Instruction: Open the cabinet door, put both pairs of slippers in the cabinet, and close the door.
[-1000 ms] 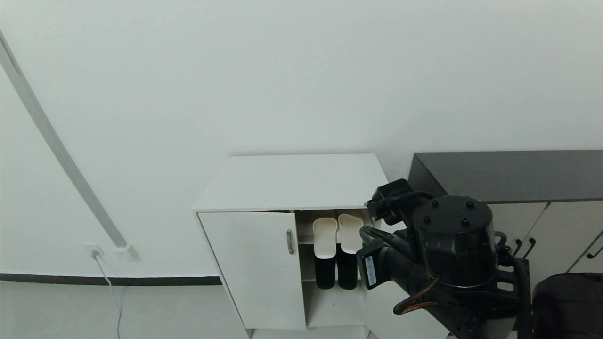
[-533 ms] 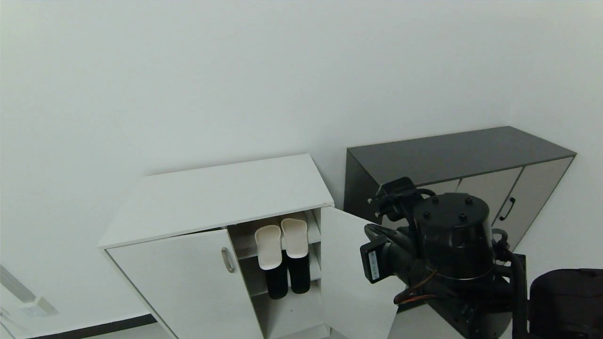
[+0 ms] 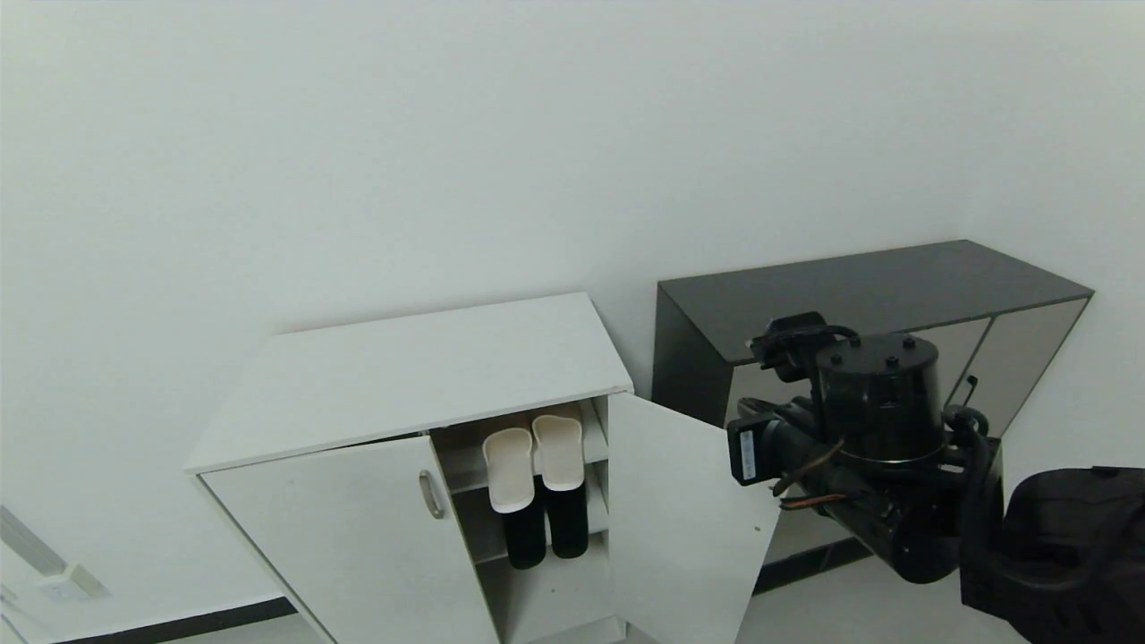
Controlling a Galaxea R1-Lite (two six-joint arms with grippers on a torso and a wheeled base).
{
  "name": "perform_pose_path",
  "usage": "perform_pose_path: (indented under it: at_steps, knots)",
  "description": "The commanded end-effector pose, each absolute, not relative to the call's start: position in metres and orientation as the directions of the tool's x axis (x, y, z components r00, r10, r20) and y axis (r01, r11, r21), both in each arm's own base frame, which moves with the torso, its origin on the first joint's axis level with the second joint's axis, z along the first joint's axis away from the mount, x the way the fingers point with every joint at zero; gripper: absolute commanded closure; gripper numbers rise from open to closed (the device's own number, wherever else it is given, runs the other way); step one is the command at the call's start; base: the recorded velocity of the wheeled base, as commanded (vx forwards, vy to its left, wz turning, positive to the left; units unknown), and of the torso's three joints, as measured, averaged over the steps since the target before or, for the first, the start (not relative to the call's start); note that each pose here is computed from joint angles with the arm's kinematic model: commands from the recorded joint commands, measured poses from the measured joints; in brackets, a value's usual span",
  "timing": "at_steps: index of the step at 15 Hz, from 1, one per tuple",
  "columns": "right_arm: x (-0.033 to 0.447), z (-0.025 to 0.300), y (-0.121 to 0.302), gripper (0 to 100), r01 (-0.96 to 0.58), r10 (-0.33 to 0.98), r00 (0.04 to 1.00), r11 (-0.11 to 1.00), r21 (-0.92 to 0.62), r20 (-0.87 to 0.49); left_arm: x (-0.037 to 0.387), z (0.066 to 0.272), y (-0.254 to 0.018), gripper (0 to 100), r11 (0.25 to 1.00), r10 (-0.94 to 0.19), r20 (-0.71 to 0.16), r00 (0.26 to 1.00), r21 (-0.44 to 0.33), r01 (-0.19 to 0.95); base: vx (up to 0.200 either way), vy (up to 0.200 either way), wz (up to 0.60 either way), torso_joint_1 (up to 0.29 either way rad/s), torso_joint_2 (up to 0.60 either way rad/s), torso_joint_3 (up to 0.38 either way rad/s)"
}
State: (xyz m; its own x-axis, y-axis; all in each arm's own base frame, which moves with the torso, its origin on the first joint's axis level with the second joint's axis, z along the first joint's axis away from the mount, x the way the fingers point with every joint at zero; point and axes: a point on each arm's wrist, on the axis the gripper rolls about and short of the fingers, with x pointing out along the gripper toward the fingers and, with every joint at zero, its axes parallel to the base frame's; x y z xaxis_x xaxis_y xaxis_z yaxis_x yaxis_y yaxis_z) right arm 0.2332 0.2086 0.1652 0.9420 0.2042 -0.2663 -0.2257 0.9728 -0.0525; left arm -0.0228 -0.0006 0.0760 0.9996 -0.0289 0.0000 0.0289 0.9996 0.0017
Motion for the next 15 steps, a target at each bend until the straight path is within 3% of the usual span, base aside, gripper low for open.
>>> perform_pose_path:
  at_steps: [1, 4, 11, 15]
  knots:
    - [0.24, 0.164, 0.204, 100, -0.2, 0.178, 0.946, 0.978, -0.055, -0.269, -0.023, 0.076, -0.001, 100, 1.0, -0.029, -0.002, 1.0, 0.001, 0.029, -0.2, 0.0, 0.0, -0.002, 0.0, -0.002]
    - [0.25, 0.166, 0.204, 100, -0.178, 0.16, 0.953, 0.983, -0.048, -0.258, -0.023, 0.076, -0.001, 100, 1.0, -0.029, -0.002, 1.0, 0.001, 0.029, -0.2, 0.0, 0.0, 0.007, 0.0, -0.004]
    - [0.313, 0.169, 0.175, 100, -0.076, 0.069, 0.968, 0.997, -0.023, -0.243, -0.023, 0.076, -0.001, 100, 1.0, -0.029, -0.002, 1.0, 0.0, 0.029, 0.0, 0.0, 0.0, 0.0, 0.0, 0.0]
    - [0.351, 0.162, 0.163, 100, -0.102, 0.102, 0.961, 0.995, 0.014, -0.258, -0.023, 0.076, -0.001, 100, 1.0, -0.028, -0.002, 1.0, -0.002, 0.028, 0.0, 0.0, 0.0, 0.0, 0.0, 0.0]
